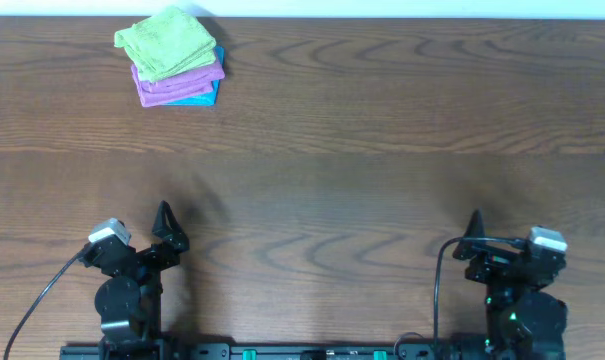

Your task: Fold the cloth

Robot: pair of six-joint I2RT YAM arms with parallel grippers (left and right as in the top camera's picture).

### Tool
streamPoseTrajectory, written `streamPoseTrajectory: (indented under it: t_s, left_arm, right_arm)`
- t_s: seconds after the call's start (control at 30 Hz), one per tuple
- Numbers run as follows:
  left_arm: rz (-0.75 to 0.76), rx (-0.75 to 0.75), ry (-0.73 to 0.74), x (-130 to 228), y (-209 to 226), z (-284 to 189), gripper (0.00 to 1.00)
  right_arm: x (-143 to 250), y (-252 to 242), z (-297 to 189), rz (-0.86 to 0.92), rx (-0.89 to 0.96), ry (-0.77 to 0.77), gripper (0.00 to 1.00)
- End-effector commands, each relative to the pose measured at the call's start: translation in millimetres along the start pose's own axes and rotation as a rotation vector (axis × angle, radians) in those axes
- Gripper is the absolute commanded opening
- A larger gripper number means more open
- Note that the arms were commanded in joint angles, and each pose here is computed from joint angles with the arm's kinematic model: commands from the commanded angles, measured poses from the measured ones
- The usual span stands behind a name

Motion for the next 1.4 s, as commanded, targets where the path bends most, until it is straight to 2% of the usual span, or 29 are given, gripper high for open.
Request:
streamPoseTrajectory:
  t_s: [0.0,0.47,1.37]
  left_arm:
    - [0.010,-0.006,0.028,12,2,3,0.95]
    - [0.010,-0.006,0.028,12,2,3,0.95]
    - [0.010,-0.006,0.028,12,2,3,0.95]
  right_arm:
    - [9,-3,5,-0.015,0.004,0.006,0.99]
    - [59,-17,24,-0.038,0.046,0.125,0.99]
    - [59,-18,24,-0.038,0.046,0.123,0.99]
Point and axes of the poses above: each gripper's point midway between its finger pads, its own z axis out along the fingers, its own y axis along the line the jaws close on, x = y × z, the point moved 5 cm from there along -z, back along the fingers, and after that the axes turned 12 degrees about z, right-handed, at the moved point
